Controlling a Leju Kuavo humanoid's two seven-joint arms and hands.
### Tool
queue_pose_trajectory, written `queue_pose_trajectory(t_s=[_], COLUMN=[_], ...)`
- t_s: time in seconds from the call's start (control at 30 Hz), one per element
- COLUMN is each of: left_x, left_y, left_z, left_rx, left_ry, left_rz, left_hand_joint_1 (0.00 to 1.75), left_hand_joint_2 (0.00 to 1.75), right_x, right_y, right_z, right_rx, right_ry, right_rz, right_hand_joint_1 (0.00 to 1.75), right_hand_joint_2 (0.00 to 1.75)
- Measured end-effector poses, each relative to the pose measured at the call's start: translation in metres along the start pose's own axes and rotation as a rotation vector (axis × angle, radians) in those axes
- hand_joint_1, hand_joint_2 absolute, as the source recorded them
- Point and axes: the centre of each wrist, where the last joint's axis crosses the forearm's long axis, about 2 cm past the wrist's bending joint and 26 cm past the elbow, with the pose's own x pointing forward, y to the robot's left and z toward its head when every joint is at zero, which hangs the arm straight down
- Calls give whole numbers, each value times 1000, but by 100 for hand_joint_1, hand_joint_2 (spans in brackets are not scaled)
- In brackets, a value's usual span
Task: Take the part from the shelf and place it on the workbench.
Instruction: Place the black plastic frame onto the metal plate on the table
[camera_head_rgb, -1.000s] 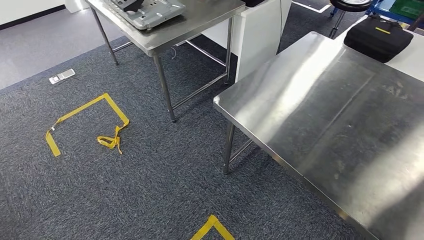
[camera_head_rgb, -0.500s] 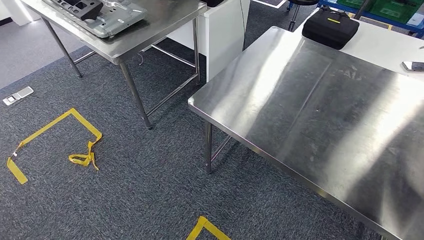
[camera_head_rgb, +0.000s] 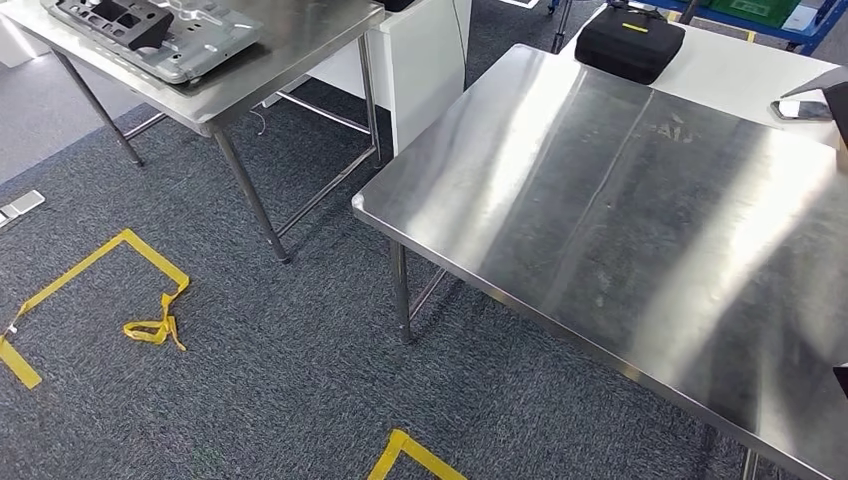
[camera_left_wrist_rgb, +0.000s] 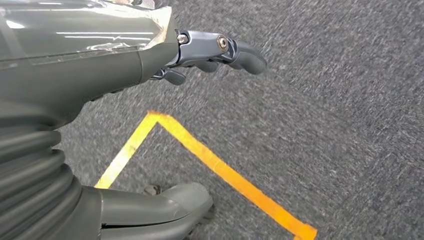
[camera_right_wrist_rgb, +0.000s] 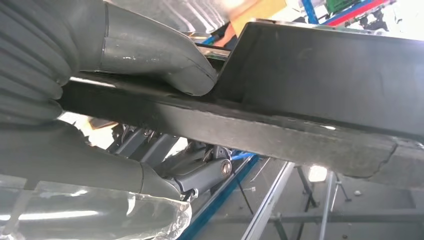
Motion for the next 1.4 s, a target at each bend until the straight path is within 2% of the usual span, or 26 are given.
queue_pose_trajectory(t_s=[0.6,1.4], left_x=[-3,-9], left_y=[1,4], left_z=[1,5], left_rx=[13,17], left_ry=[8,14], left_rz=[8,3], left_hand_joint_1=[0,0], left_hand_joint_2=[175,175], right_x=[7,3], right_y=[15,22], right_z=[-22,-24], right_rx=[13,50], right_ry=[5,-10], right_rz=[-81,-73], right_hand_joint_1=[175,175], right_hand_joint_2=[175,175])
